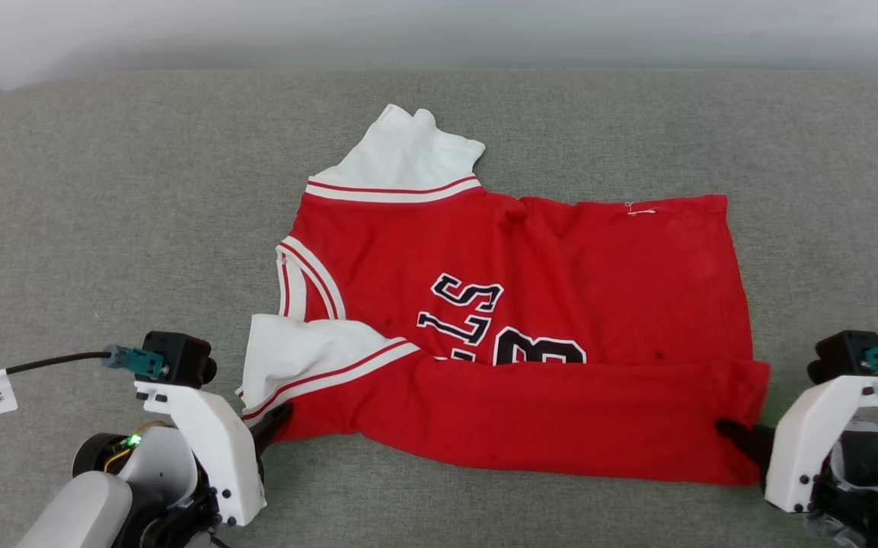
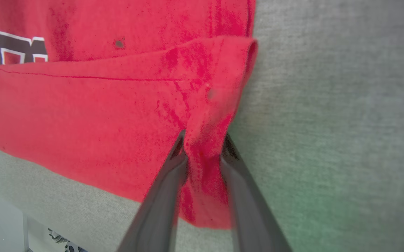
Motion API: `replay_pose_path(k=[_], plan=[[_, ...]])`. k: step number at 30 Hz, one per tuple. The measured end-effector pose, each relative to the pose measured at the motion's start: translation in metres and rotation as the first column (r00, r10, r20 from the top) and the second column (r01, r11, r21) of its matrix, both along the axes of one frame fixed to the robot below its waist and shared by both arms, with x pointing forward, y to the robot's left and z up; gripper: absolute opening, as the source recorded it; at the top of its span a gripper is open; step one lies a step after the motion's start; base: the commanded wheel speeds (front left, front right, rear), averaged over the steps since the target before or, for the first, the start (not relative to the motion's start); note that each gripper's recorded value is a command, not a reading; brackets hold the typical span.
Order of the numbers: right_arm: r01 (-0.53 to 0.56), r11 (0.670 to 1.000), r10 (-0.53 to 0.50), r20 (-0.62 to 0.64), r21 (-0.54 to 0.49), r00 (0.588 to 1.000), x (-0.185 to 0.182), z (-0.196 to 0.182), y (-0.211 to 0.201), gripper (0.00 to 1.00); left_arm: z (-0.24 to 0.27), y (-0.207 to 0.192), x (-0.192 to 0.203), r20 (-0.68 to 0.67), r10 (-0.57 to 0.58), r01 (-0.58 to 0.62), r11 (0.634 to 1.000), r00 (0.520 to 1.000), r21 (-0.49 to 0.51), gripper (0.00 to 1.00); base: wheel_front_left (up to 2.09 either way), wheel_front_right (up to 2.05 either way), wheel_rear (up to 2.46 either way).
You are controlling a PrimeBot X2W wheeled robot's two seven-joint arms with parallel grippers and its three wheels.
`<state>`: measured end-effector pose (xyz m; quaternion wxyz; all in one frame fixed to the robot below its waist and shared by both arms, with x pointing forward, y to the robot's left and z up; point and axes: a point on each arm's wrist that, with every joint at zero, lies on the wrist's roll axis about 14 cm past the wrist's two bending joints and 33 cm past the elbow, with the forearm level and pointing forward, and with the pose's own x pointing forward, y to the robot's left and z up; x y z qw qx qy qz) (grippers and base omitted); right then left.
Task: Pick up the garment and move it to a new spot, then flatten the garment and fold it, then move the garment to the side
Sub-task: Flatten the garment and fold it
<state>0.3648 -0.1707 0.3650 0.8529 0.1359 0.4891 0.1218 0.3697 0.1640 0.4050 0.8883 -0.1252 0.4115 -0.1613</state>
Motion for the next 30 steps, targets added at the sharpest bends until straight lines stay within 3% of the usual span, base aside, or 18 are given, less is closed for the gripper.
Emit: replay_pose_path(k=[14, 28, 29, 30], plan=[[-0.055, 0.998, 0.056, 0.168, -0.012, 0.984, 0.005, 0.047, 0.008, 0.00, 0.015, 0.000, -0.018, 0.032, 0.002, -0.002, 1.000, 0.999, 0.000, 0.00, 0.00, 0.00, 0.00], [-0.048, 0.999, 0.047, 0.221, 0.002, 0.974, -0.040, 0.064, 0.008, 0.00, 0.026, 0.011, -0.073, 0.040, 0.059, -0.059, 0.998, 0.997, 0.002, 0.00, 0.00, 0.00, 0.00], [-0.040, 0.999, 0.038, 0.214, 0.009, 0.976, -0.042, 0.061, 0.008, 0.04, 0.025, 0.011, -0.074, 0.039, 0.063, -0.063, 0.998, 0.997, 0.000, 0.00, 0.00, 0.00, 0.00], [-0.033, 0.999, 0.029, 0.202, 0.016, 0.979, -0.045, 0.057, 0.008, 0.31, 0.023, 0.010, -0.075, 0.033, 0.064, -0.064, 0.998, 0.997, -0.007, 0.00, 0.00, 0.00, 0.00]])
